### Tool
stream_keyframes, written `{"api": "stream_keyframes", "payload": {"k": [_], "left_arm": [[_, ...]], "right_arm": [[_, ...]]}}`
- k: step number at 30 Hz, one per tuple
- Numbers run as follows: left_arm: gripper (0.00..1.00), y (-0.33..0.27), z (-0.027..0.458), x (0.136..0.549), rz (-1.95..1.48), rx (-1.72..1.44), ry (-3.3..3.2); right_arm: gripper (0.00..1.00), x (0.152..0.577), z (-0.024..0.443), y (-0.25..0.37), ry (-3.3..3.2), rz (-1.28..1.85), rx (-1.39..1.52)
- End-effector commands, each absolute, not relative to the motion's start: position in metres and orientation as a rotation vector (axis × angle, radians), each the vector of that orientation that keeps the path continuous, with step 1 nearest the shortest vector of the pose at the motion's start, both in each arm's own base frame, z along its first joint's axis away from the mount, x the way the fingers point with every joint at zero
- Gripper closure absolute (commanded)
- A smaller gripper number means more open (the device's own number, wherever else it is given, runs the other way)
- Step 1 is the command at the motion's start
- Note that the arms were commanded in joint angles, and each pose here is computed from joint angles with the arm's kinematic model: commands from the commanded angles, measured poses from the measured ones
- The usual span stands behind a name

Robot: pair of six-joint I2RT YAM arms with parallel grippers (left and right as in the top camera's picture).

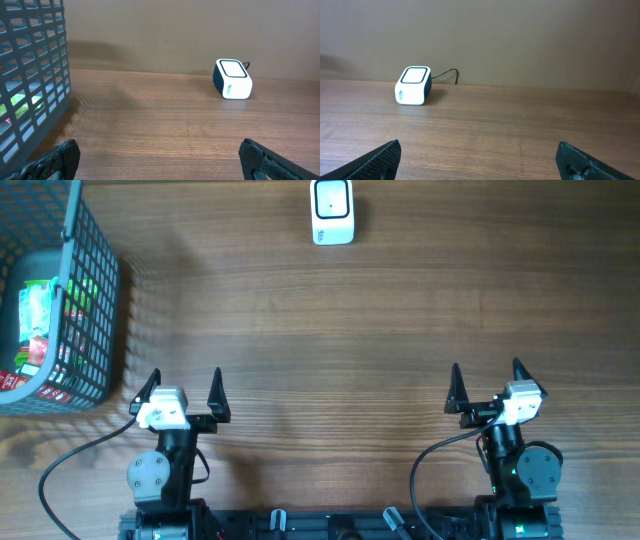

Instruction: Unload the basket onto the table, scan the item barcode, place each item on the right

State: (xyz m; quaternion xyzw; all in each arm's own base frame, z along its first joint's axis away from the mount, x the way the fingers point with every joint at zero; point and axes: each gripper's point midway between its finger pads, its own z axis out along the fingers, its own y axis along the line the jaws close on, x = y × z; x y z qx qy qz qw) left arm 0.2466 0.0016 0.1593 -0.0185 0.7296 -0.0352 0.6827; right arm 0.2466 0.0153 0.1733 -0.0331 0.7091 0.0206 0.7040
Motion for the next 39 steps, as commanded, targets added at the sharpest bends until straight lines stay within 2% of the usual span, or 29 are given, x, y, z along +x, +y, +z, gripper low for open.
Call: {"api": "stream_keyframes", "payload": {"k": [1, 4, 6, 9, 12, 14, 17, 20, 22, 27, 31, 34, 39], "left_arm": [[0.0, -0.011, 0.161, 0.243, -0.212, -0.059, 1.669], [0.0, -0.016, 0.182, 0.229, -0.297, -0.136, 1.759], [0.0, -0.027, 0.221, 0.215, -0.355, -0.106, 1.81], [0.0, -0.028, 0.307, 0.213, -0.376, -0.148, 1.949], [0.0, -0.027, 0.365, 0.233, -0.384, -0.173, 2.116], [0.0, -0.024, 0.407, 0.269, -0.384, -0.178, 2.136], [0.0, 0.021, 0.424, 0.323, -0.137, -0.308, 2.072], [0.0, 0.088, 0.409, 0.359, 0.093, -0.506, 2.04], [0.0, 0.128, 0.405, 0.366, 0.151, -0.606, 2.007], [0.0, 0.247, 0.401, 0.348, 0.38, -0.793, 1.911], [0.0, 0.31, 0.317, 0.349, 0.504, -0.796, 2.167], [0.0, 0.334, 0.244, 0.36, 0.486, -0.759, 2.364], [0.0, 0.33, 0.145, 0.397, 0.246, -0.481, 2.573]], "right_arm": [[0.0, 0.246, 0.175, 0.016, 1.567, 0.043, -0.083], [0.0, 0.246, 0.175, 0.016, 1.567, 0.043, -0.082], [0.0, 0.246, 0.175, 0.016, 1.567, 0.043, -0.082], [0.0, 0.246, 0.175, 0.016, 1.567, 0.042, -0.083], [0.0, 0.246, 0.175, 0.016, 1.567, 0.043, -0.083], [0.0, 0.246, 0.175, 0.016, 1.567, 0.042, -0.083], [0.0, 0.246, 0.175, 0.016, 1.567, 0.043, -0.083], [0.01, 0.246, 0.175, 0.016, 1.567, 0.042, -0.083], [0.0, 0.246, 0.175, 0.016, 1.567, 0.043, -0.082], [0.0, 0.246, 0.175, 0.016, 1.567, 0.043, -0.083], [0.0, 0.246, 0.175, 0.016, 1.567, 0.043, -0.083], [0.0, 0.246, 0.175, 0.016, 1.567, 0.042, -0.083], [0.0, 0.246, 0.175, 0.016, 1.567, 0.042, -0.083]]}}
